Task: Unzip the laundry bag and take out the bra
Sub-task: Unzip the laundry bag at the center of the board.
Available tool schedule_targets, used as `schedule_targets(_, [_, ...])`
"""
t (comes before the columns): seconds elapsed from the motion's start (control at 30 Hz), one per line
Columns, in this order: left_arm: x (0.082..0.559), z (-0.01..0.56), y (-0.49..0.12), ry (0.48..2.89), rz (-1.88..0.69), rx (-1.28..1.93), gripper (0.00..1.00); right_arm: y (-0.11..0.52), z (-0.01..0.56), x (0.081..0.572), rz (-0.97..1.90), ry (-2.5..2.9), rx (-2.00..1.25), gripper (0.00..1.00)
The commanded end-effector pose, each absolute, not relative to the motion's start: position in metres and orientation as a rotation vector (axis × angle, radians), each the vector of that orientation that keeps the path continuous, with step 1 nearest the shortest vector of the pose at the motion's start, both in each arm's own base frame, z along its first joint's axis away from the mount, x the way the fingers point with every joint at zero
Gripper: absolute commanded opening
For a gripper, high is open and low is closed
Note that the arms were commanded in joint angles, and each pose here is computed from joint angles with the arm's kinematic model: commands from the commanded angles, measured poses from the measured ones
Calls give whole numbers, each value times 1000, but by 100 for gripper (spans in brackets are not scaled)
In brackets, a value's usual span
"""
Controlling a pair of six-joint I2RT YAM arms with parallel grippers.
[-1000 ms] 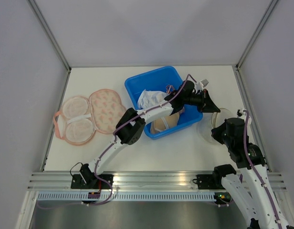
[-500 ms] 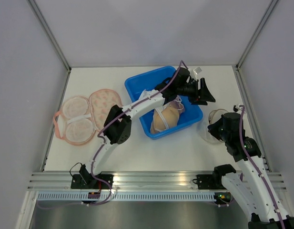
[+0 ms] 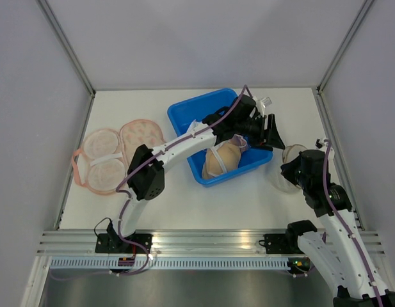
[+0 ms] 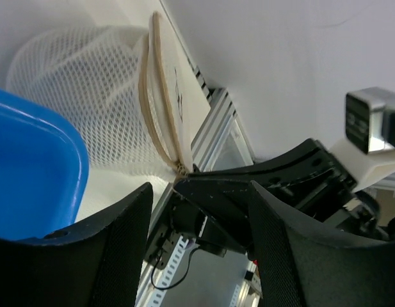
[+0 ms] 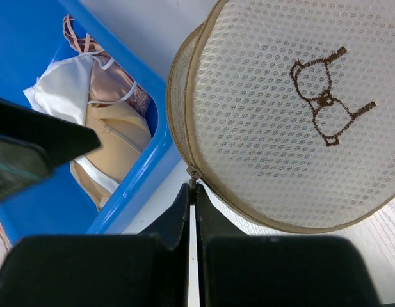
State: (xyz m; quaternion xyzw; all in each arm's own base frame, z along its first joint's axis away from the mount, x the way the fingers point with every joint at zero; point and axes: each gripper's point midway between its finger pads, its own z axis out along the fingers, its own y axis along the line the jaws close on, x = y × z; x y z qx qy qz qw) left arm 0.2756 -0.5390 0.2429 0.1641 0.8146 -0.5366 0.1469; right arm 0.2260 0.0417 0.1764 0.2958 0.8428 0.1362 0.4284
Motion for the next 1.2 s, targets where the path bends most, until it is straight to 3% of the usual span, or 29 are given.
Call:
schedule_targets(0.0, [253, 229, -546, 2378, -1508, 552, 66, 45, 192, 235, 386, 2031, 724, 0])
schedule_targets(0.5, [239, 189, -584, 2442, -1616, 586, 67, 51, 189, 230, 433, 2038, 712, 0])
schedule_targets(0.63, [235, 190, -590, 2416, -1685, 606, 61, 51, 182, 225, 437, 2050, 710, 0])
schedule_targets(0.8, [235, 193, -594, 2388, -1712, 612, 41, 44, 177, 214, 393, 2066, 719, 1])
schedule_targets(0.9, [237, 193, -597, 2369, -1727, 616, 15, 40, 172, 208, 362, 2086, 728, 0])
schedule_targets(0.97, [237, 196, -600, 2347, -1759, 627, 7, 36, 168, 203, 348, 2081, 758, 0])
schedule_targets(1.03, [236, 200, -601, 2343, -1784, 617, 2, 34, 164, 197, 345, 2076, 776, 0])
schedule_targets(1.17, [241, 209, -606, 2297, -1847, 611, 2, 20, 170, 191, 285, 2029, 825, 0])
